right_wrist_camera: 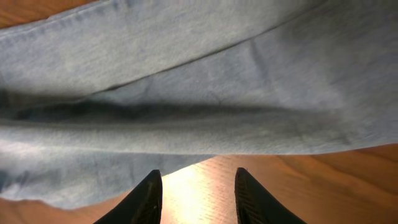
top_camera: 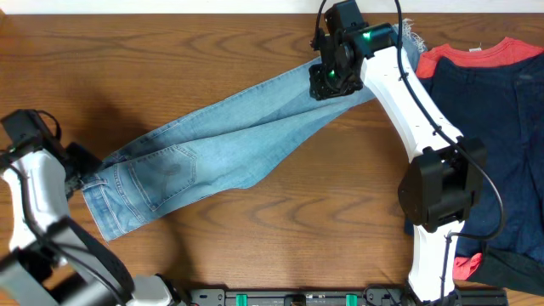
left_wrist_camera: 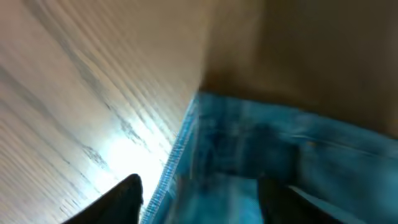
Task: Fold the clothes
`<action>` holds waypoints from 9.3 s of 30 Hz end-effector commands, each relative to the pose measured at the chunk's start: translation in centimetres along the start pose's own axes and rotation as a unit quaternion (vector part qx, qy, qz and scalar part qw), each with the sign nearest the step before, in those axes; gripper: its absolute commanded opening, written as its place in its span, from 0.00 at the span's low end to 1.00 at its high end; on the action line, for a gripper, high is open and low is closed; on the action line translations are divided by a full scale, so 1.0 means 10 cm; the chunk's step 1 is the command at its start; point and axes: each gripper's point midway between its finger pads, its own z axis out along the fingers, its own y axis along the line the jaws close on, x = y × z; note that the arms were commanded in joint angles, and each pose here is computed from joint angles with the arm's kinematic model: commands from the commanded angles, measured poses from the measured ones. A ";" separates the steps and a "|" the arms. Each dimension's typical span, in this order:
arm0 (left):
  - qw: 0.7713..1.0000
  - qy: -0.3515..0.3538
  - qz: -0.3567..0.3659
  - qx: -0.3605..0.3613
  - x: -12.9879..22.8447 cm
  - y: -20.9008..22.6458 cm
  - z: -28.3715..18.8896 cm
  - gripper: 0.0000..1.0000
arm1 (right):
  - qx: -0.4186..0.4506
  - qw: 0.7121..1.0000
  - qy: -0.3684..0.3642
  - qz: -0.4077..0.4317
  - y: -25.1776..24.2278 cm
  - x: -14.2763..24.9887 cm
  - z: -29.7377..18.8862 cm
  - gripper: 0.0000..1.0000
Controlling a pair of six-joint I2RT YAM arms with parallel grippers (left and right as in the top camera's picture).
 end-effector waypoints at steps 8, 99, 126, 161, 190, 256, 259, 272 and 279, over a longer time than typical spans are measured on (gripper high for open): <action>0.980 -0.025 0.059 0.190 0.16 -0.61 -0.86 0.26 | 0.032 0.998 -0.039 -0.037 -0.17 -0.21 0.09 0.44; 0.993 -0.068 -0.048 -0.085 0.04 0.72 0.84 0.14 | -0.037 0.986 -0.164 -0.017 -1.49 -0.87 1.25 0.03; 0.993 -0.069 -0.048 -0.083 0.03 0.72 0.84 0.14 | -0.051 0.974 -0.222 0.008 -1.59 -1.15 0.84 0.39; 0.993 -0.069 -0.048 -0.083 0.03 0.72 0.84 0.14 | -0.023 0.970 -0.243 0.023 -1.75 -1.22 0.41 0.01; 0.993 -0.068 -0.048 -0.083 0.04 0.72 0.84 0.15 | 0.023 0.957 -0.277 0.082 -2.29 -1.26 0.13 0.45; 0.998 -0.039 -0.040 -0.020 0.14 0.38 1.01 0.36 | 0.030 0.982 0.109 0.153 -0.91 0.60 1.18 0.01; 0.997 -0.033 -0.048 -0.045 0.17 0.51 1.11 0.36 | 0.078 0.971 0.131 0.183 -1.14 0.75 1.26 0.01; 0.993 -0.062 -0.096 0.028 -0.20 0.58 1.02 0.36 | 0.090 0.982 0.002 0.164 -1.83 0.11 0.39 0.24; 0.985 -0.077 -0.089 0.129 -0.54 0.26 0.69 0.37 | 0.021 0.983 -0.049 0.174 -2.07 -0.06 0.36 0.48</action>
